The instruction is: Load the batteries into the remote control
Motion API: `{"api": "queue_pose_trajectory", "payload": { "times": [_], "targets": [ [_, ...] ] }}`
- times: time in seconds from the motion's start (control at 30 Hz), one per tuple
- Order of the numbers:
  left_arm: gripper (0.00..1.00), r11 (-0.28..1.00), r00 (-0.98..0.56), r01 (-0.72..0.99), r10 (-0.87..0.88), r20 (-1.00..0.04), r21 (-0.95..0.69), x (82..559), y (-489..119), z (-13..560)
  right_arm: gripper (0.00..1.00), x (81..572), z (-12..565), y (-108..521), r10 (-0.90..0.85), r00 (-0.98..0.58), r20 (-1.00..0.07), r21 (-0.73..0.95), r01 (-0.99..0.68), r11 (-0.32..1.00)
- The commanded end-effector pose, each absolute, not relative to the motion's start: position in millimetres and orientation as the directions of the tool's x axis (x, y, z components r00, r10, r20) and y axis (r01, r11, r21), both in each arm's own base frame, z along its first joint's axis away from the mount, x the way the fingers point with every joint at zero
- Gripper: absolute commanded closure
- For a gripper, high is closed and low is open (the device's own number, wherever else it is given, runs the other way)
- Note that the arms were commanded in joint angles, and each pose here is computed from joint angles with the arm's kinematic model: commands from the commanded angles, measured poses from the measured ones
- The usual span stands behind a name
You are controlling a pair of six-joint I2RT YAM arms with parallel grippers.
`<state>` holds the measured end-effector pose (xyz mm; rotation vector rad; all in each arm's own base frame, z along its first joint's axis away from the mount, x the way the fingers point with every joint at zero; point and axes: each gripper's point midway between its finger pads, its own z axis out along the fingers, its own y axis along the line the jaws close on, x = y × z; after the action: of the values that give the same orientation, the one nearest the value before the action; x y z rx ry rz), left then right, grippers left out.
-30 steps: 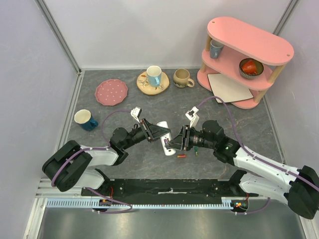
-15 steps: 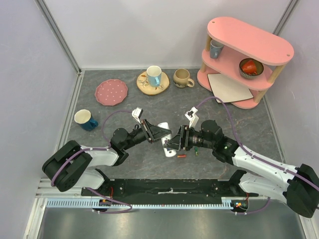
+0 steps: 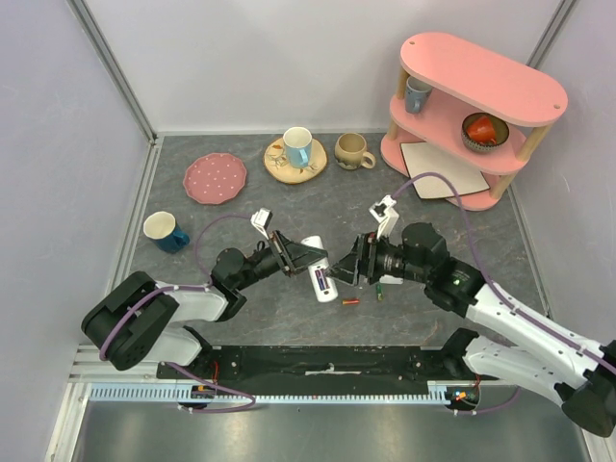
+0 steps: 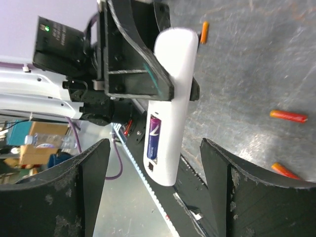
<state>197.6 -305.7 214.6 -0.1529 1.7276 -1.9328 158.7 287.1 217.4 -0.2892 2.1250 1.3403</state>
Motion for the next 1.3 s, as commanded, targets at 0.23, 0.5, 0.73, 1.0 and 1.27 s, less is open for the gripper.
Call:
{"api": "queue_pose_trajectory", "payload": {
  "times": [0.23, 0.5, 0.73, 1.0, 1.27],
  "targets": [
    [0.98, -0.115, -0.749, 0.508, -0.548, -0.373, -0.853, 183, -267, 252, 0.26, 214, 185, 191, -0.009, -0.625, -0.781, 0.268, -0.348, 0.898],
    [0.98, 0.1, -0.685, 0.5, -0.562, -0.463, -0.86, 175, -244, 225, 0.34, 212, 106, 215, -0.226, -0.715, -0.661, 0.147, -0.419, 0.896],
    [0.98, 0.125, -0.659, 0.519, -0.571, -0.49, -0.845, 165, -233, 226, 0.25, 217, 81, 252, -0.27, -0.724, -0.634, 0.152, -0.46, 0.875],
    [0.98, 0.099, -0.67, 0.504, -0.582, -0.461, -0.858, 160, -229, 220, 0.24, 234, 63, 272, -0.298, -0.721, -0.626, 0.101, -0.454, 0.885],
    [0.98, 0.097, -0.669, 0.506, -0.583, -0.461, -0.857, 157, -227, 219, 0.21, 241, 43, 283, -0.285, -0.747, -0.6, 0.101, -0.425, 0.9]
  ]
}}
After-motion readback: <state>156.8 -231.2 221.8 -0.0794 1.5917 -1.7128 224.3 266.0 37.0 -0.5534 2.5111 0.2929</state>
